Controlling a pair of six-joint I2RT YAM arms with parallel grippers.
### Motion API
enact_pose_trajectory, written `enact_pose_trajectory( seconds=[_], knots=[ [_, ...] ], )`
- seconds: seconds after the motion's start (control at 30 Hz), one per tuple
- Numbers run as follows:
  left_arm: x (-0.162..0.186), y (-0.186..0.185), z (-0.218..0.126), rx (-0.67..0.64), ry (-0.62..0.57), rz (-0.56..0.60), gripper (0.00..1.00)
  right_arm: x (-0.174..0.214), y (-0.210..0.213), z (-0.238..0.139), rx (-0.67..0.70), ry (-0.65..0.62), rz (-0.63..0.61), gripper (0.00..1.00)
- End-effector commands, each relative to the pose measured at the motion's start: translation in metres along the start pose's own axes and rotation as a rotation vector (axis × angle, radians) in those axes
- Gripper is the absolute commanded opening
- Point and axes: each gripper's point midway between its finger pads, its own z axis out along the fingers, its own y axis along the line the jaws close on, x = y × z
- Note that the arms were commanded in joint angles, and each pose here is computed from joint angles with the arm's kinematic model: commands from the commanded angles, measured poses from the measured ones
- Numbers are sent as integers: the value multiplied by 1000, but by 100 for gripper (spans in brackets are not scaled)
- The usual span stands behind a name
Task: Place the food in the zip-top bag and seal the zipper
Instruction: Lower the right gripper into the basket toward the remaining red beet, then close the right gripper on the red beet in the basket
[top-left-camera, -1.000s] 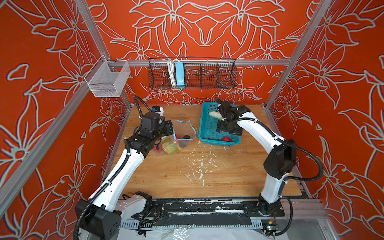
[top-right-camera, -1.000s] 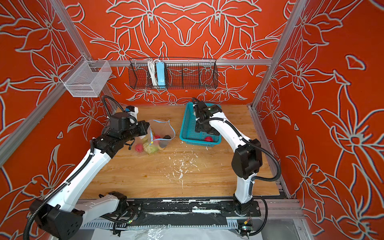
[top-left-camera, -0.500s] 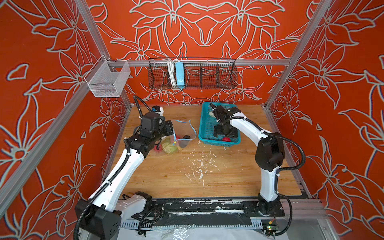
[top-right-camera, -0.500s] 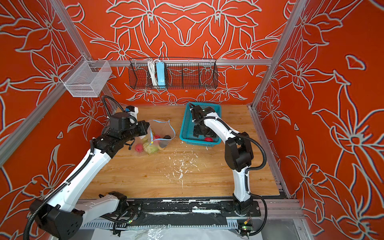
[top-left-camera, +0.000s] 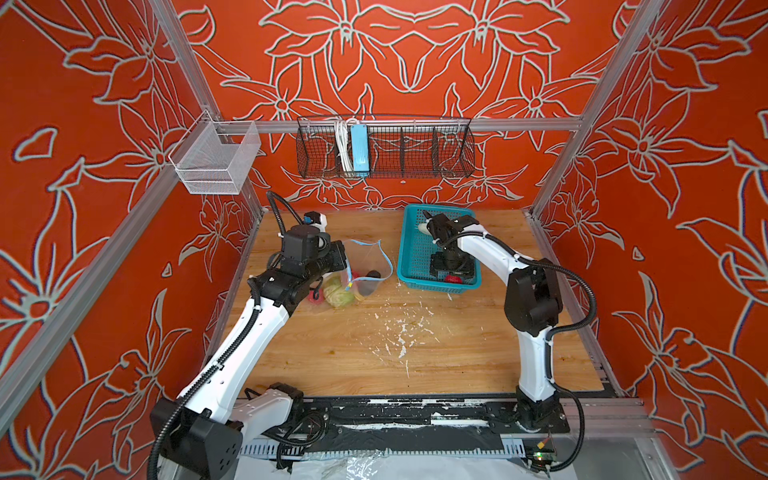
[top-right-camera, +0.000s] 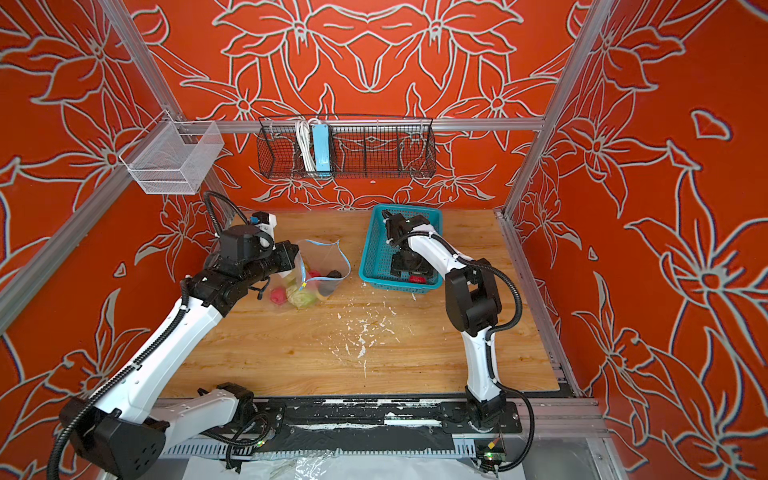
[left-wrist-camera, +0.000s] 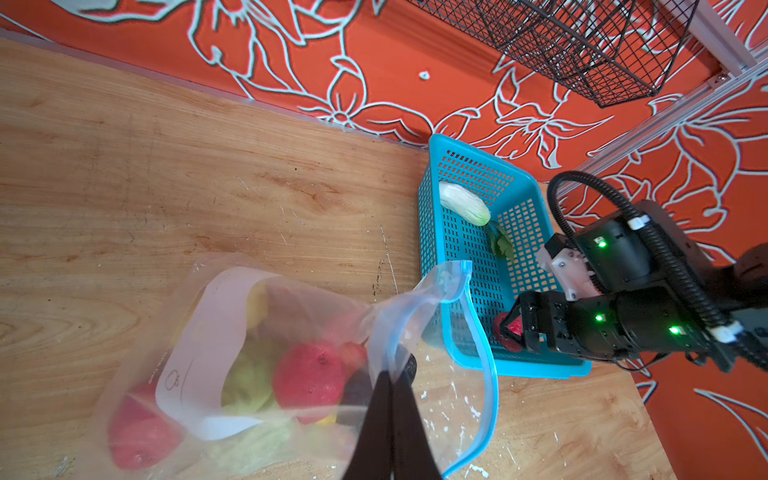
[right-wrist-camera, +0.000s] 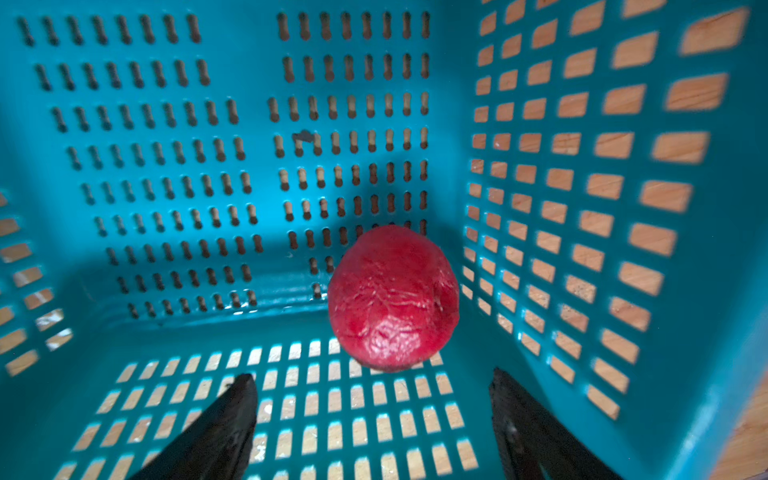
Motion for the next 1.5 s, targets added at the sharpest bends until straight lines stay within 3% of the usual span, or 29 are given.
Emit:
enact_pose_trajectory(
  seconds=[0.0,0.23,0.57,0.9,1.1,1.47],
  knots=[
    [-6,0,-4,2,-31,5,0,-2,-1,5,5,19,4,88],
    [-7,1,-5,-3,-34,5,0,0,-1,17,23,36,8,85],
    [-8,2,-6,-8,-40,7,0,1,0,29,18,57,18,71],
    [-8,2,-5,-10,-39,8,0,4,-1,37,16,72,28,64],
    [-7,4,-5,-18,-39,11,0,4,1,33,-6,70,20,50],
    [-6,6,-3,-27,-38,13,0,1,0,6,-67,10,18,48]
  ],
)
